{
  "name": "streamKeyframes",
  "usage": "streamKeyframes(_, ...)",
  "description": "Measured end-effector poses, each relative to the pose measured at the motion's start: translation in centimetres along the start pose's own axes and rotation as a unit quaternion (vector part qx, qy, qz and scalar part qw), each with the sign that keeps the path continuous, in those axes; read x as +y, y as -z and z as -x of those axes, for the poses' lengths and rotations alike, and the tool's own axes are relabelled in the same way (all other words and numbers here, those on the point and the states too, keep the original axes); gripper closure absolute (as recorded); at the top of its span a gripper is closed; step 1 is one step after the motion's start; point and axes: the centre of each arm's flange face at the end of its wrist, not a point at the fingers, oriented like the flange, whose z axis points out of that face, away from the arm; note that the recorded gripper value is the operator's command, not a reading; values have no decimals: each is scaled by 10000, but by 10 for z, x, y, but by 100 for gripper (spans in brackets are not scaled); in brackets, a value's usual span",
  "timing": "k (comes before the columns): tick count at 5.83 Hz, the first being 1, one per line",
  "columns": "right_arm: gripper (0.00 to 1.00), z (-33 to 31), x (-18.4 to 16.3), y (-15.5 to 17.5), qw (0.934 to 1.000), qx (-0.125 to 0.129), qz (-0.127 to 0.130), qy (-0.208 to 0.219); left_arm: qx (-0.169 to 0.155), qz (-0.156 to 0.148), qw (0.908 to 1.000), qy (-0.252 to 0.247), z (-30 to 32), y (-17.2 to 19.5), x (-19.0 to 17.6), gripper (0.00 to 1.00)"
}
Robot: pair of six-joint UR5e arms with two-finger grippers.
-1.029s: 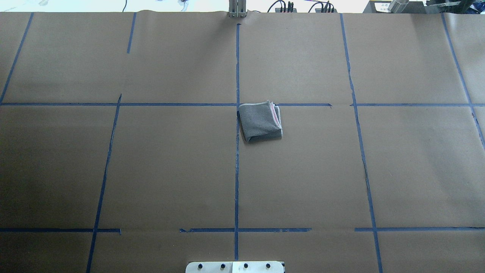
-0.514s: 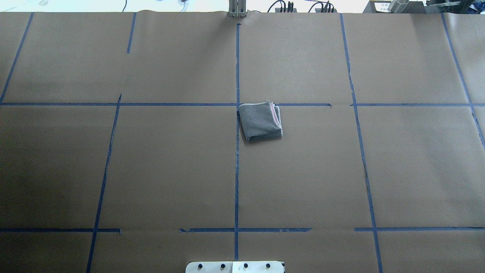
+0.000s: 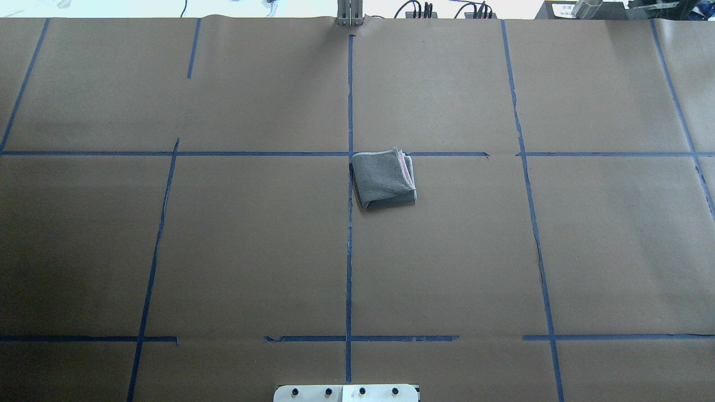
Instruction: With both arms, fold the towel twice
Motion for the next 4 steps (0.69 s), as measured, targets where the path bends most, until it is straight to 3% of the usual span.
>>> streamKeyframes(2,0,-36,-1,-43,9998,-9,90,-203,128,-11,9999,-38,-2,-1,3,0)
streamKeyframes(4,0,-62,-13,-78,9981,16,-192,-579,132,-17,9999,-62,-3,-1,2,0)
